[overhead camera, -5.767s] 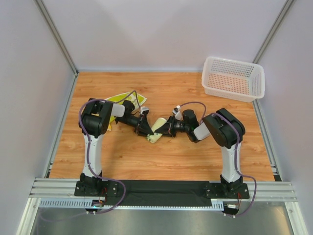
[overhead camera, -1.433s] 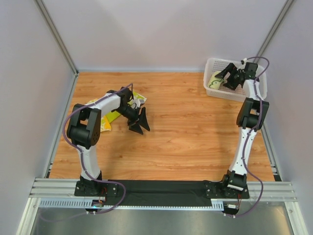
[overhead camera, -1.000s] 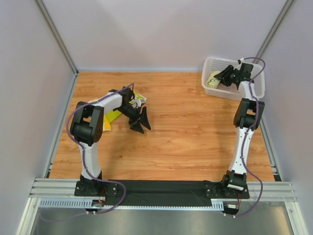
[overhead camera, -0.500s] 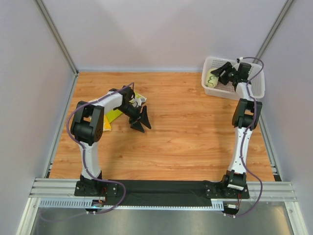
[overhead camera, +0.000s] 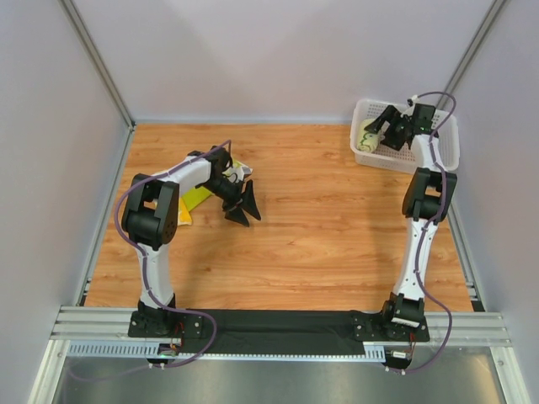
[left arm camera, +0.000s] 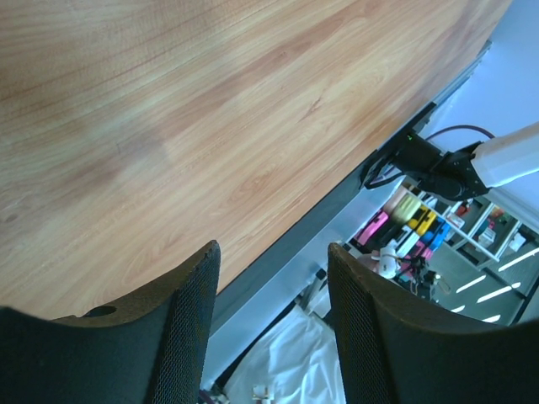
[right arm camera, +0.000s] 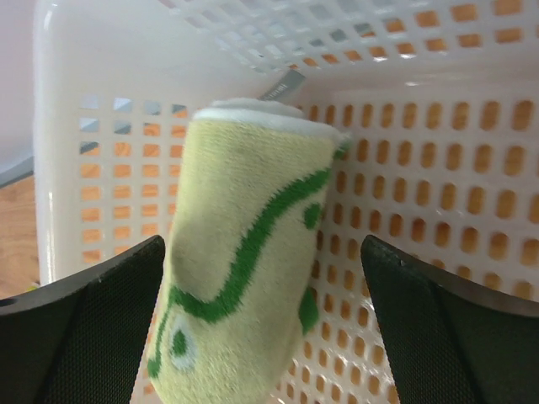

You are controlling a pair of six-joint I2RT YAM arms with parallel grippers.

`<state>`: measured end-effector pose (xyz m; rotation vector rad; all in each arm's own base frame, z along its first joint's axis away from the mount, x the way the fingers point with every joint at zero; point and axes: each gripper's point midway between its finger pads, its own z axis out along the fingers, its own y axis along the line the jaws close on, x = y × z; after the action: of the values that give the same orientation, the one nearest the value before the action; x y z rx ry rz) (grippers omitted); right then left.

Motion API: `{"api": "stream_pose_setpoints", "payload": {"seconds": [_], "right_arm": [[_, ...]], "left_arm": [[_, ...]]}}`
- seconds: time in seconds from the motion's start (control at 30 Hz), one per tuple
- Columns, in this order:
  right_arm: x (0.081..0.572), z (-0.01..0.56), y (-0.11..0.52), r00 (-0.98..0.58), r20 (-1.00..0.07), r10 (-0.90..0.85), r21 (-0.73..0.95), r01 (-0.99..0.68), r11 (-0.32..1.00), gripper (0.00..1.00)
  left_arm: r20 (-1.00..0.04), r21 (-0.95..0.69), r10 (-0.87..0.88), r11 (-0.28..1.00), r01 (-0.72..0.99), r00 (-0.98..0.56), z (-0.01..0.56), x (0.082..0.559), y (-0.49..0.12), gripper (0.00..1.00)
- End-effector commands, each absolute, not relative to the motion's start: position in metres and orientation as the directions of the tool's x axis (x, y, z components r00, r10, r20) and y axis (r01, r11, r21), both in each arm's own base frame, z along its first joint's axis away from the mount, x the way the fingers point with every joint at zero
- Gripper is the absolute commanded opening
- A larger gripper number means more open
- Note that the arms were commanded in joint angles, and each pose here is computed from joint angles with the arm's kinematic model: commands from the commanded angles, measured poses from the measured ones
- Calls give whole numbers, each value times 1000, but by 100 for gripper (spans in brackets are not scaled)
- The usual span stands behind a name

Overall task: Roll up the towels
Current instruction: Place the rolled towel into the container, then move the towel to the center of the board

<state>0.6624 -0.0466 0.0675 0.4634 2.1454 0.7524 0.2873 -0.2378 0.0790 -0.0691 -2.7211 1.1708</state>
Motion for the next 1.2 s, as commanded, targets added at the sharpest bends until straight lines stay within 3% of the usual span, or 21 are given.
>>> {"api": "stream_pose_setpoints", "payload": {"seconds": [0.0,0.43,0.53,0.6,0.67,0.73,0.8,0.83,0.97,1.03,1.17], "right_arm": [[644,101,-75,-606,-606,516,569,123,813,100],[616,167,-67,-600,-634,488,573,59,818,100],[614,202,-62,-574,-668,474,567,21,824,100],[606,231,-52,-556,-688,467,565,-6,825,100],[596,251,-36,-547,-697,464,557,-6,830,100],[576,275,-20,-530,-717,454,538,-7,843,100],[561,287,21,-538,-743,399,500,-50,864,100],[547,293,34,-533,-763,367,466,-59,883,100],[507,281,138,-628,-745,225,422,-183,888,100],[495,260,163,-700,-683,210,454,-182,872,100],[470,238,214,-783,-606,137,482,-224,847,100]], "left_arm": [[107,-742,134,670,10,-985,90,290,-242,60],[38,-713,121,699,58,-992,100,295,-236,61],[-19,-644,100,760,88,-995,103,302,-224,64],[-111,-567,73,814,124,-991,113,313,-210,66],[-226,-450,28,883,130,-974,128,327,-187,76],[-351,-375,-46,922,96,-935,152,341,-166,99],[-426,-281,-151,959,-29,-892,150,353,-132,100],[-431,-316,-272,939,-139,-860,157,358,-110,100],[-271,-535,-455,804,-261,-848,136,349,-89,99],[-214,-457,-486,816,-353,-847,119,335,-67,98],[-203,-318,-438,875,-364,-876,103,319,-45,91]]}}
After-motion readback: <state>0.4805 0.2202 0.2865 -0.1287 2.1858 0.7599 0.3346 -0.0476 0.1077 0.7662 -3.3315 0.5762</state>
